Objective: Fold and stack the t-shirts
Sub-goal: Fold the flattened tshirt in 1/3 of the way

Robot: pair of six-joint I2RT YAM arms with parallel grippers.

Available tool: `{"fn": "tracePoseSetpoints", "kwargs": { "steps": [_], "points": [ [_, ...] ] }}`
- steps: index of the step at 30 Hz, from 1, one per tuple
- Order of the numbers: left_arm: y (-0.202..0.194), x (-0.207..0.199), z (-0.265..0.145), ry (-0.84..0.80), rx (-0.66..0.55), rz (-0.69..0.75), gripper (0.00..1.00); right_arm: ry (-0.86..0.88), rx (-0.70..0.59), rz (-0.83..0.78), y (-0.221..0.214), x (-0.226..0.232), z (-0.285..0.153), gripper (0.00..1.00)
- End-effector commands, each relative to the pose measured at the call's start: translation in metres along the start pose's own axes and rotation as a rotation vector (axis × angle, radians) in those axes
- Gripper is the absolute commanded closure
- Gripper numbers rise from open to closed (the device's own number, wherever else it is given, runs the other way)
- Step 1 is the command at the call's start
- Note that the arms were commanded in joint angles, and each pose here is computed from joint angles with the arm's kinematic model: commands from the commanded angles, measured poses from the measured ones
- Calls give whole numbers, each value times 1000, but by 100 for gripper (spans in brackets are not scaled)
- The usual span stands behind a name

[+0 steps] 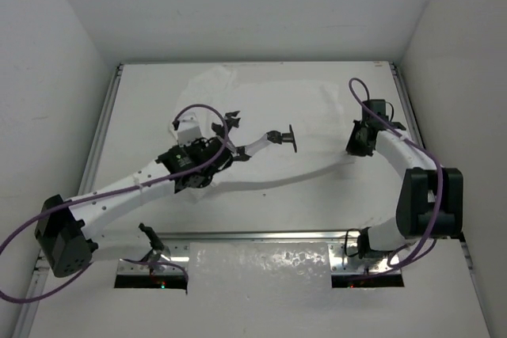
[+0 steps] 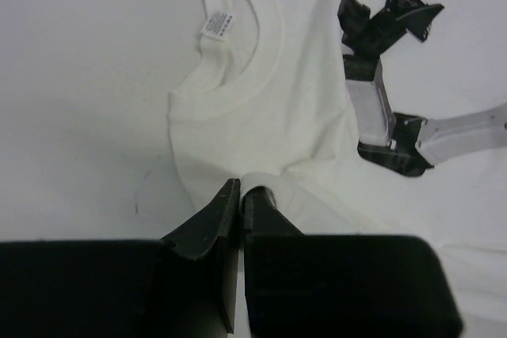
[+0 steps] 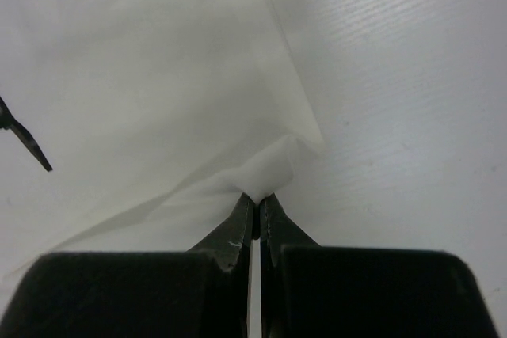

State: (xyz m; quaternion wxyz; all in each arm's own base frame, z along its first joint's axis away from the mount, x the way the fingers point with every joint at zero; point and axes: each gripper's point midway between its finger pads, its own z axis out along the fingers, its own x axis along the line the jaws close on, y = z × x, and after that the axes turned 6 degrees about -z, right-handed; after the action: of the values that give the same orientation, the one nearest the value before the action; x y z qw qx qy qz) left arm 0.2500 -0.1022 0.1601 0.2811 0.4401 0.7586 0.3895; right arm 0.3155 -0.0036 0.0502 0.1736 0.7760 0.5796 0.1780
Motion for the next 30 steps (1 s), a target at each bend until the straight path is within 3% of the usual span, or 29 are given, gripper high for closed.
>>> {"fn": "tracePoseSetpoints", "kwargs": {
  "steps": [1,7,16,21,27,30],
  "points": [
    [23,-38,20,-137,35,-71,100,2,-17,-22,23,4,4,100],
    [67,-59,42,-37,-61,-11,100,43,-34,-35,46,17,8,100],
    [39,-69,85,57,15,96,100,74,4,-58,57,26,28,100],
    [72,-51,101,189,-80,67,100,76,3,-67,70,31,34,100],
    [111,-72,120,158,-205,109,100,71,26,-81,79,33,43,100],
    [117,-80,130,139,-209,132,100,66,33,-81,81,32,47,100]
  ]
}}
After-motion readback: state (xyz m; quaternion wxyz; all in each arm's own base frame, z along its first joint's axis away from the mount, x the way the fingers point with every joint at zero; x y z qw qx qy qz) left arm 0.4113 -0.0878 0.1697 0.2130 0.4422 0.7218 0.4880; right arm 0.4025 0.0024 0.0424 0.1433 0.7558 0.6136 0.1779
